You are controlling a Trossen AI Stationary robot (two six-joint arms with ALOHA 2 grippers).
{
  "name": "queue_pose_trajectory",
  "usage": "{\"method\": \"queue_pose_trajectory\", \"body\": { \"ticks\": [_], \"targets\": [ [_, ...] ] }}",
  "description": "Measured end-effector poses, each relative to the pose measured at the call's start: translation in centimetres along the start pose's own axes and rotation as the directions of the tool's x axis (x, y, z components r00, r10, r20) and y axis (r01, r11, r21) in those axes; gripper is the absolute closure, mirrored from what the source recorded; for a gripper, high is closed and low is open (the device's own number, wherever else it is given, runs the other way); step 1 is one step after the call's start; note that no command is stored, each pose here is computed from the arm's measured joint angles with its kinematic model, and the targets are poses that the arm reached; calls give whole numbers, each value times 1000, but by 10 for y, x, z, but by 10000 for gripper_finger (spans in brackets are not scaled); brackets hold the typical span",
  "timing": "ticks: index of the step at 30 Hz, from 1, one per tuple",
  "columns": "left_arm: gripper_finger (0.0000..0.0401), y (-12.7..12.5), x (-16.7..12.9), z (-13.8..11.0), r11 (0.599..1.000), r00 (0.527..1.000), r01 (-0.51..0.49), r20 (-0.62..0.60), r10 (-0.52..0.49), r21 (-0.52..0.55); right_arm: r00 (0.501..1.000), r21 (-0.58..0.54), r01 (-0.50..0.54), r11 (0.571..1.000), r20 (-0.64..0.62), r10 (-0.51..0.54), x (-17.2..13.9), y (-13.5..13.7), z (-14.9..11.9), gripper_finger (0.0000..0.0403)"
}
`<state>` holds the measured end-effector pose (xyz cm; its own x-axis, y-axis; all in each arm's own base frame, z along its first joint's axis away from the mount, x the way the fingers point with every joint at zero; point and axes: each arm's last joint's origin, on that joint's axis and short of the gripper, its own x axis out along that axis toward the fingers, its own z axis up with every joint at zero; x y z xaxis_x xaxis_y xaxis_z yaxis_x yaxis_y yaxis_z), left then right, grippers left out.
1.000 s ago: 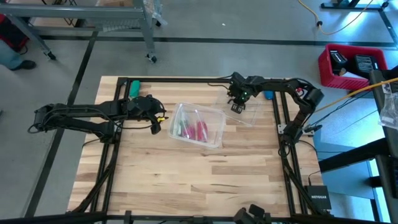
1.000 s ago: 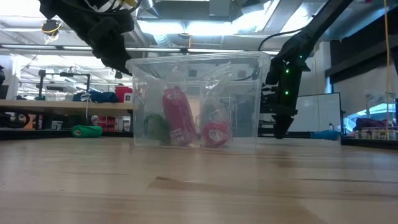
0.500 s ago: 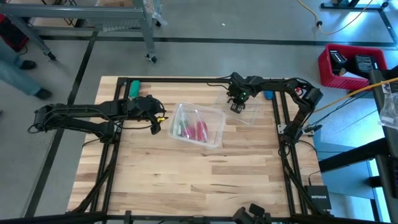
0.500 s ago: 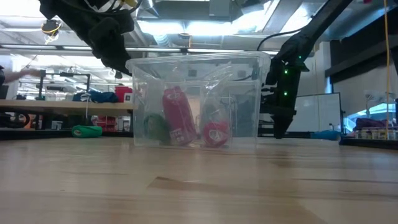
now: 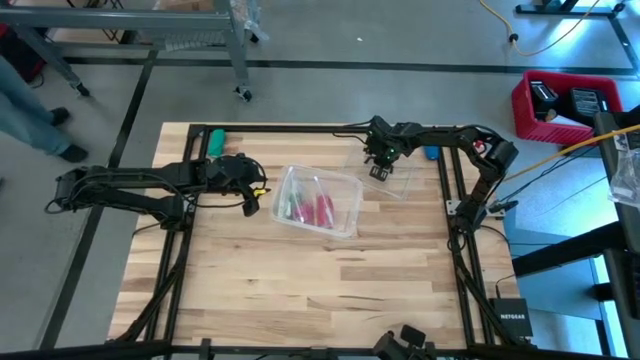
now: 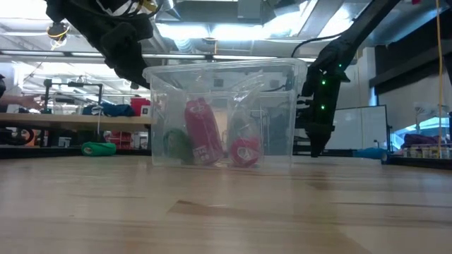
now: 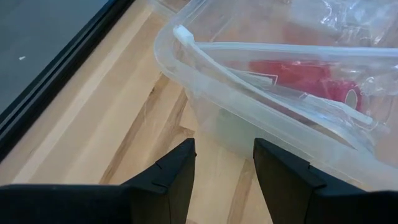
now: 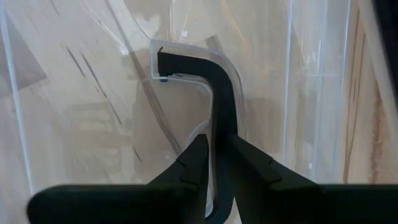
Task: Roll bandage
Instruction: Close the transparent container
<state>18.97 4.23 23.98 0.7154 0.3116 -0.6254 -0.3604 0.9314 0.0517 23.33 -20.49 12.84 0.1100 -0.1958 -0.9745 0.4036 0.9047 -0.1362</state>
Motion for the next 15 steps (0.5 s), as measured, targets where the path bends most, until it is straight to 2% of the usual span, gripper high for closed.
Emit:
{"method": "queue_pose_trajectory", "body": {
  "ticks": [9, 15],
  "targets": [
    [246, 0, 0, 0, 1000, 1000, 0, -4, 0, 0, 1000, 17, -14, 1000, 7, 14, 0, 0, 0, 344],
    [246, 0, 0, 0, 1000, 1000, 0, -5, 0, -3, 1000, 16, 1, 1000, 8, -1, 0, -1, 1, 396]
  ]
}}
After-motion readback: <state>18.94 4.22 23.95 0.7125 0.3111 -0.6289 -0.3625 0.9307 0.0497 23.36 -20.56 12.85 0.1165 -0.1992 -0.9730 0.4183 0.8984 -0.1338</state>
